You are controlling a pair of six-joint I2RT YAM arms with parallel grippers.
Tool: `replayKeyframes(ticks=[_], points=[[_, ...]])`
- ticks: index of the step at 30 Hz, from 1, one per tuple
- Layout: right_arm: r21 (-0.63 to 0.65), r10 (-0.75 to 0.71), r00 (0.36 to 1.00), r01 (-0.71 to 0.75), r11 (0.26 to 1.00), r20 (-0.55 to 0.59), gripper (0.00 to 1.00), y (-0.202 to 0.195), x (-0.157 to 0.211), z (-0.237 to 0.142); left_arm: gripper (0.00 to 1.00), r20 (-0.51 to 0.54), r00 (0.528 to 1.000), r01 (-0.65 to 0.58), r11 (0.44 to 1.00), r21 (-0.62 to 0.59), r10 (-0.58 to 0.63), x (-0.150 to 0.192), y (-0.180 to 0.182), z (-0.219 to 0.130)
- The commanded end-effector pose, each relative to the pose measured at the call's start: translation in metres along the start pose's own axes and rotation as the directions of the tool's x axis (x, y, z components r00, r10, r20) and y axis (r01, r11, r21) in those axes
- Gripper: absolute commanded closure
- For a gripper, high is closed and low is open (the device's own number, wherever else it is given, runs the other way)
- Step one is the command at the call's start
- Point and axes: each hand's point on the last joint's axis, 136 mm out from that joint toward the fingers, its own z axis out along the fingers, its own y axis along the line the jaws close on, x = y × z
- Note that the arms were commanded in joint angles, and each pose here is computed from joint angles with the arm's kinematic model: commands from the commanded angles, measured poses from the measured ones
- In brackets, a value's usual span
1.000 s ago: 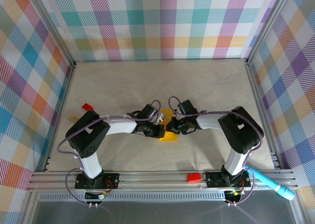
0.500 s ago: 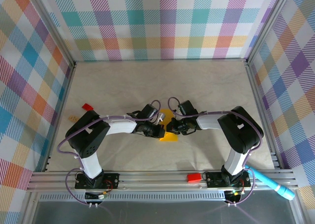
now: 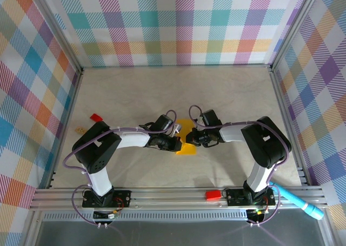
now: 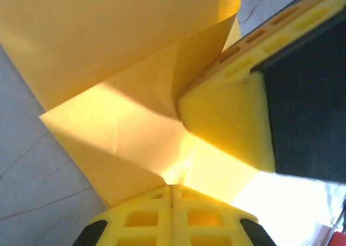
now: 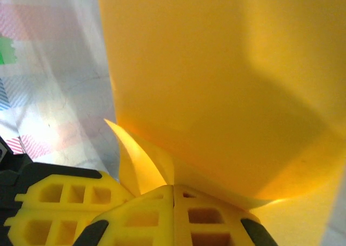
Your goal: Fold a paper plane with a square sheet of paper (fold left side to right side)
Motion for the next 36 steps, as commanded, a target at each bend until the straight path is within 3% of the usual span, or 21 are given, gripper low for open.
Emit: replayKeyframes(ticks=[1, 14, 24, 36], points=[[0.111, 0.018, 0.998, -0.025, 0.994, 0.063, 1.00, -0.037, -0.012, -0.008, 1.00, -0.167, 0.978, 0.091, 0.977, -0.194, -0.125, 0.061, 0.055, 0.011], [0.107, 0.059, 0.989, -0.074, 0.991, 0.136, 1.00, -0.059, -0.042, -0.029, 1.00, -0.160, 0.980, 0.091, 0.977, -0.192, -0.122, 0.059, 0.054, 0.009], [0.010, 0.004, 0.986, -0.005, 1.000, 0.167, 1.00, -0.007, -0.054, -0.060, 1.00, -0.111, 0.989, 0.086, 0.989, -0.124, -0.099, 0.036, 0.033, 0.006], [-0.085, 0.018, 0.999, -0.016, 0.996, 0.027, 1.00, 0.027, -0.003, -0.007, 1.00, -0.099, 0.990, 0.086, 0.991, -0.107, -0.097, 0.028, 0.027, 0.008]])
